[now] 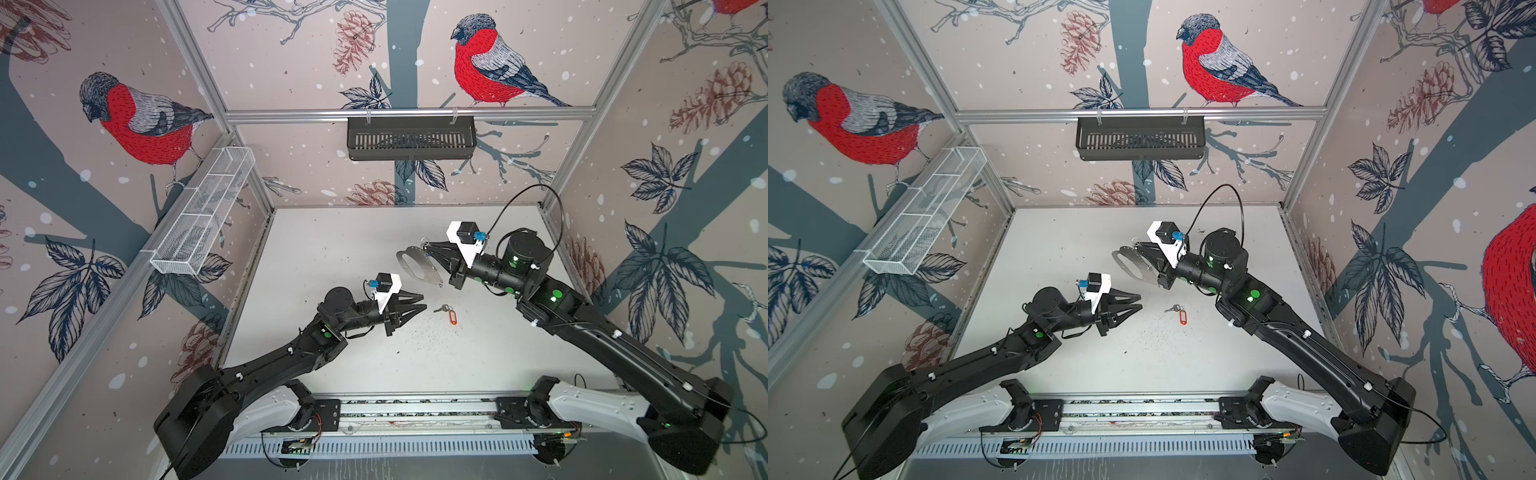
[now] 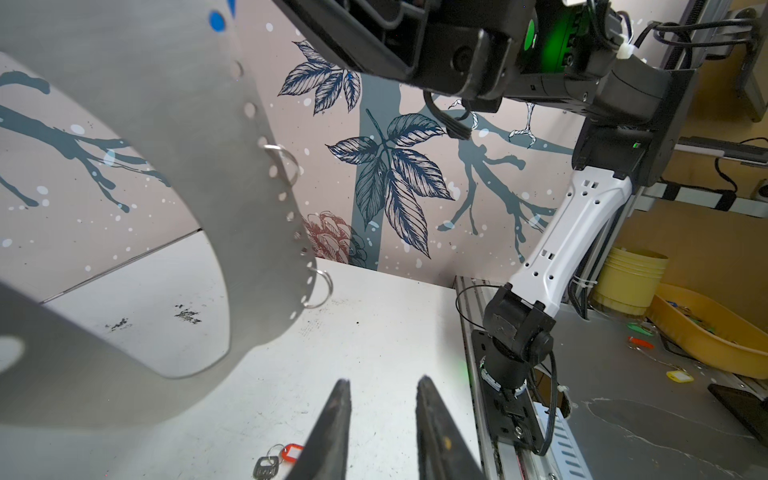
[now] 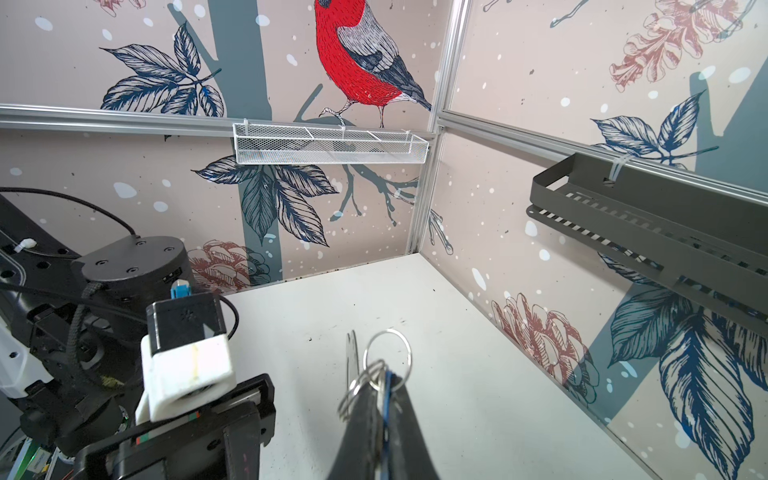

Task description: Put the keys on the keyring

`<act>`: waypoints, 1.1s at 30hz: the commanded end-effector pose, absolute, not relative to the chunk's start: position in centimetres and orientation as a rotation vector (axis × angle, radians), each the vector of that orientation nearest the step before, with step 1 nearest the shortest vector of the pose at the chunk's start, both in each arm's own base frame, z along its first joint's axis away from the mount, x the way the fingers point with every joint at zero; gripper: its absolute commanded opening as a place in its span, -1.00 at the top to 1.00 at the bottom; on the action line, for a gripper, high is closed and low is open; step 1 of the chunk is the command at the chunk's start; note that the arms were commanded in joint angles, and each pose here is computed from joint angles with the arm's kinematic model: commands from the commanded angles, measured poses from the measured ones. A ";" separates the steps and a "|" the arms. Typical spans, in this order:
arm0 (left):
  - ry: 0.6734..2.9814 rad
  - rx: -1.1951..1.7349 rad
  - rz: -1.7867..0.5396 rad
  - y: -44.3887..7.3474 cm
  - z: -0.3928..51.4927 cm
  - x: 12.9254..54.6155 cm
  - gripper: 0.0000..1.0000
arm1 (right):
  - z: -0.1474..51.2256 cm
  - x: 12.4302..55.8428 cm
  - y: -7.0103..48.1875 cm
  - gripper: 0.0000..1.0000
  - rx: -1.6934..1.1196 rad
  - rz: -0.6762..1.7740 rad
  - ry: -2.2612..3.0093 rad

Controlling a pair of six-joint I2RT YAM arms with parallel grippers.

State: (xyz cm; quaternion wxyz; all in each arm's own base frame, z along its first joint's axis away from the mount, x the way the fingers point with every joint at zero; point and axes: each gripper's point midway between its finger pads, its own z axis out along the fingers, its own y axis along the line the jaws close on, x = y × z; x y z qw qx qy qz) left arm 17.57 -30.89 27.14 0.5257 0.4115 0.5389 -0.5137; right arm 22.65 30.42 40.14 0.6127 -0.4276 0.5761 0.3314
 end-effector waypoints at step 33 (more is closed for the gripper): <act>1.132 0.701 -0.893 -30.1 29.7 18.8 0.35 | 42.5 24.3 30.4 1.00 -0.736 0.761 1.328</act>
